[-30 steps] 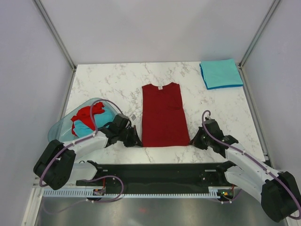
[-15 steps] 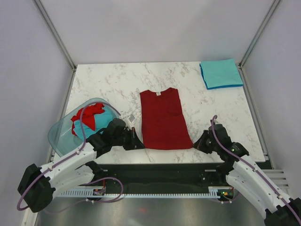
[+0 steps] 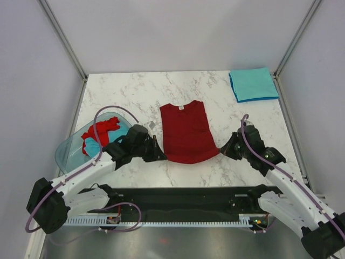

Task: Fold and stack the t-shirts
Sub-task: Fold the tshirt

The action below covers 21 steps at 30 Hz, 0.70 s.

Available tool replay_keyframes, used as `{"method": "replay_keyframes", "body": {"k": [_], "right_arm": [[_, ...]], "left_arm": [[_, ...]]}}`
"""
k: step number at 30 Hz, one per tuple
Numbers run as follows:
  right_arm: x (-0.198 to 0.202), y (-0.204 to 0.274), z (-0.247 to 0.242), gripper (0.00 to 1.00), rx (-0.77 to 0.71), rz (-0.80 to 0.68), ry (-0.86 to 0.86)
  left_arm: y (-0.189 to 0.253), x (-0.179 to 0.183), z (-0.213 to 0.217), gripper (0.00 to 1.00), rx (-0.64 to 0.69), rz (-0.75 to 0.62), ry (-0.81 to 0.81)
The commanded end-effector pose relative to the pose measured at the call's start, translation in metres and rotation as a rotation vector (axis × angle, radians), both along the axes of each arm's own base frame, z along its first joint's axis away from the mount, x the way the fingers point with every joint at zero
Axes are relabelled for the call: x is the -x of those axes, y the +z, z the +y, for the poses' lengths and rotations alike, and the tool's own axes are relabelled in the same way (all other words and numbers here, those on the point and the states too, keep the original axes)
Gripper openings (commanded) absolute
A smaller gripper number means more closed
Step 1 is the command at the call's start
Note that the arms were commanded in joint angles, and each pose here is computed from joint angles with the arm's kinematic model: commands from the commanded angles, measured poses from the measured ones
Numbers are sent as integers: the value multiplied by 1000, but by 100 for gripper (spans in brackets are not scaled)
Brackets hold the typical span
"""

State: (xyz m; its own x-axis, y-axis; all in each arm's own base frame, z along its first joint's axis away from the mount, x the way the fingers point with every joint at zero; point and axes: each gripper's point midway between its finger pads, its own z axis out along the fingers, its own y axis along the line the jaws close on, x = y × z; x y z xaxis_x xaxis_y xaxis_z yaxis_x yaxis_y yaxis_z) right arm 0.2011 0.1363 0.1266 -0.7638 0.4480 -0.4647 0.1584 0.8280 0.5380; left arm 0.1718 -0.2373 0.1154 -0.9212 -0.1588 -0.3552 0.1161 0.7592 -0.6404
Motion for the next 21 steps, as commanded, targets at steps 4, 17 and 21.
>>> {"method": "replay_keyframes", "body": {"k": [4,17,21], "right_arm": [[-63,38,11,0,74,-135,-1],[-219,94,32,0,216,-253,-10],[-276,82,42,0,203,-237,1]], "left_arm": [[33,-61,7,2,-56,-120,56],[76,-212,19,2,-22,-195,83],[78,-267,15,2,3,-212,84]]}}
